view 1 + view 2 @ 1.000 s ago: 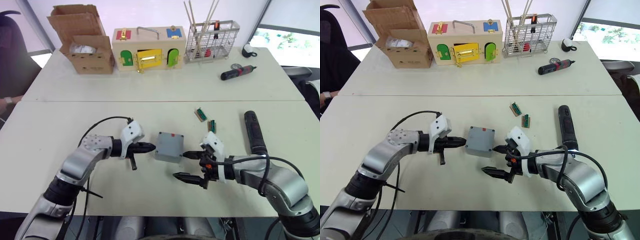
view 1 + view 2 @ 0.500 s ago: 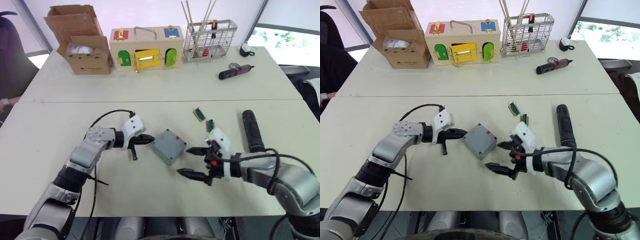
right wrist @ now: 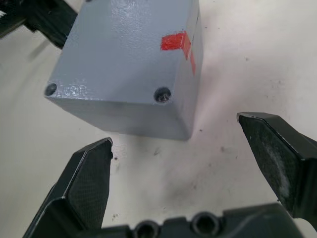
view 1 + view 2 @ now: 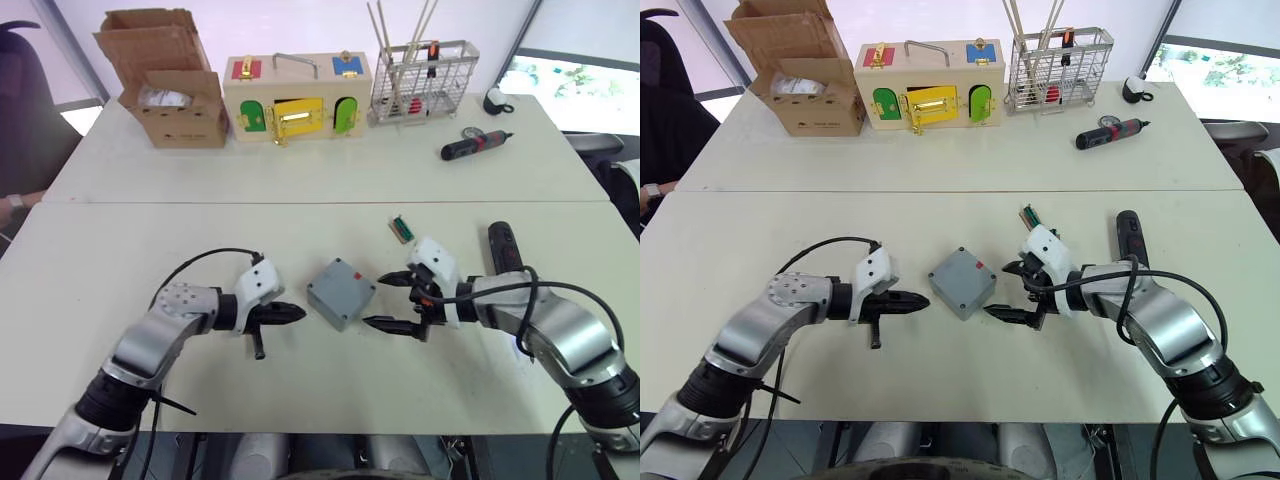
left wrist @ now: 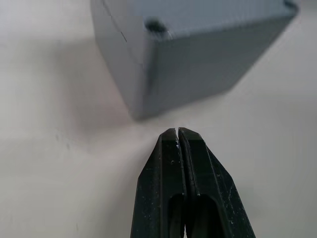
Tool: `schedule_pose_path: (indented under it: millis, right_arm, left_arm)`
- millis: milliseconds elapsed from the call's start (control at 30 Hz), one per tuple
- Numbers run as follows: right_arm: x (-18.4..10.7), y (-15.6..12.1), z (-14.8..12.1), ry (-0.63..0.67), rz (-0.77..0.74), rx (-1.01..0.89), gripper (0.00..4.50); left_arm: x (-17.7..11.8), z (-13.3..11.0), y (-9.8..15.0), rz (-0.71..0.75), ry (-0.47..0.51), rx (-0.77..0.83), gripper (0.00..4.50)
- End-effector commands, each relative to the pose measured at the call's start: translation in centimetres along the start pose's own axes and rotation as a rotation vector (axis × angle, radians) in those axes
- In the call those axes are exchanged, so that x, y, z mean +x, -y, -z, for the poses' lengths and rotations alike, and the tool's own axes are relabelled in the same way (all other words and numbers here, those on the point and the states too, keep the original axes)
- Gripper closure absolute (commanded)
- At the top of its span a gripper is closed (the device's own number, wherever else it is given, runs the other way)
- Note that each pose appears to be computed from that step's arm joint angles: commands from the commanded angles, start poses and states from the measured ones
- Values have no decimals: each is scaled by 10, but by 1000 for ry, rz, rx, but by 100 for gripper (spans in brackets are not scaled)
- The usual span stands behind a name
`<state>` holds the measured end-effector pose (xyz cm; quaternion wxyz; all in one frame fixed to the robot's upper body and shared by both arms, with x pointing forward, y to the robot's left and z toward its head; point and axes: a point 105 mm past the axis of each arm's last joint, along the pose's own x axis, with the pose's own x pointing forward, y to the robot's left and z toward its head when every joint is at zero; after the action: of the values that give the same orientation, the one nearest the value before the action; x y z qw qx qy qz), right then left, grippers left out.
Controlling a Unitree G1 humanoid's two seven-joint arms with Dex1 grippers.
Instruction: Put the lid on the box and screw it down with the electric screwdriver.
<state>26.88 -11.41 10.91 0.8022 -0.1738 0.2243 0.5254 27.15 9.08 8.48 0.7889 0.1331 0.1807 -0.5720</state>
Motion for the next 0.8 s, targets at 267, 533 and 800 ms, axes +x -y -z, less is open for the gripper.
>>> schedule_pose_path:
  millis: [267,533,800]
  right_arm:
    - [6,-33,-12,48,-115,3,1]
    - [6,-39,-9,47,-89,30,1]
    - [-46,-1,-24,118,88,83,1]
  left_arm:
    - [3,-17,-28,-125,47,80,450]
    - [7,-17,-26,-98,54,84,450]
    - [-23,-16,-28,-90,20,90,450]
